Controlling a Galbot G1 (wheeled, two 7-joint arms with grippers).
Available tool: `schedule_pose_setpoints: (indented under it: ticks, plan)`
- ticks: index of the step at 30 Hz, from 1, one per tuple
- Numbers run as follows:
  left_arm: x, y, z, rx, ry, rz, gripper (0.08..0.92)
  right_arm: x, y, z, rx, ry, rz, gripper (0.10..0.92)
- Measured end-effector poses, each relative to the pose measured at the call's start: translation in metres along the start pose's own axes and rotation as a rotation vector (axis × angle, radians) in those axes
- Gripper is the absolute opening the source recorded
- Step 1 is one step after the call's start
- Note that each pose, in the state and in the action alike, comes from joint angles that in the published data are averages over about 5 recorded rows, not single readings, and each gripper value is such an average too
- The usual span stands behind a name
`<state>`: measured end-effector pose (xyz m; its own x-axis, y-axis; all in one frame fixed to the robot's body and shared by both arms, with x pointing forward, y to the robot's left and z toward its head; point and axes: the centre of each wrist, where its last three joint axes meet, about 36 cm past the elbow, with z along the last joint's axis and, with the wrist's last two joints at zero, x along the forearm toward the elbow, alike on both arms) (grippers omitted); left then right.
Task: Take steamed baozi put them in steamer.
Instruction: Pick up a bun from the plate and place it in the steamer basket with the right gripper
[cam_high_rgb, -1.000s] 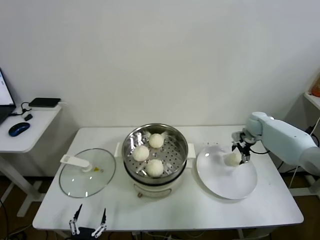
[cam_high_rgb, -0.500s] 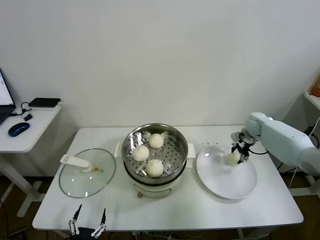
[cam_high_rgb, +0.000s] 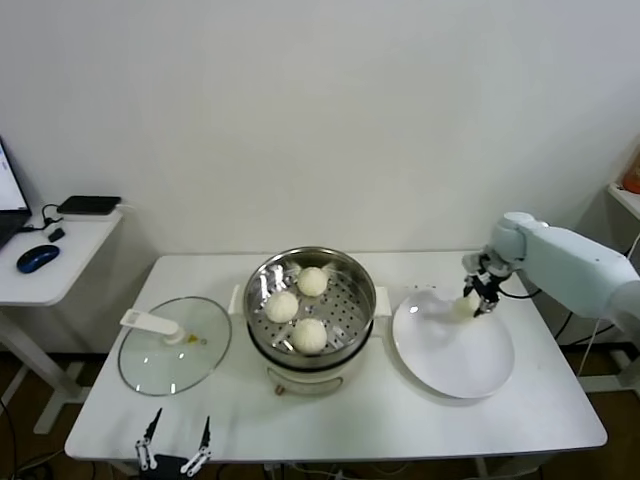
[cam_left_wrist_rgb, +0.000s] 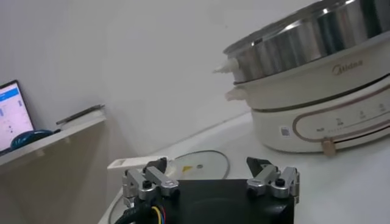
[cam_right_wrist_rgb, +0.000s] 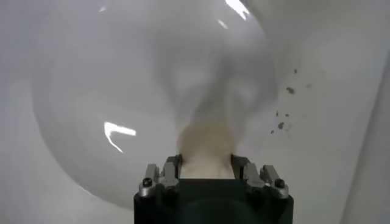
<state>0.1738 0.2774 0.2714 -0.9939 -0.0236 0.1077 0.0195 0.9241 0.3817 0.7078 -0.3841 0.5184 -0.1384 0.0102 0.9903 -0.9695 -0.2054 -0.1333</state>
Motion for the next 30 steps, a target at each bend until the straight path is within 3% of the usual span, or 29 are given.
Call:
schedule_pose_setpoints:
  ticks: [17,23,30]
  plan:
    - [-0.004,-0.004,-0.002,-0.012,-0.014,0.023,0.823,0.185,-0.016,-0.124,0.046,-0.164,0.107,0.575]
    - [-0.006,-0.005,-0.003,-0.016,-0.019,0.026,0.823,0.211,-0.012,-0.173,0.060,-0.221,0.107,0.572]
    - [-0.005,-0.005,-0.004,-0.018,-0.015,0.025,0.823,0.204,-0.009,-0.216,0.074,-0.254,0.099,0.575]
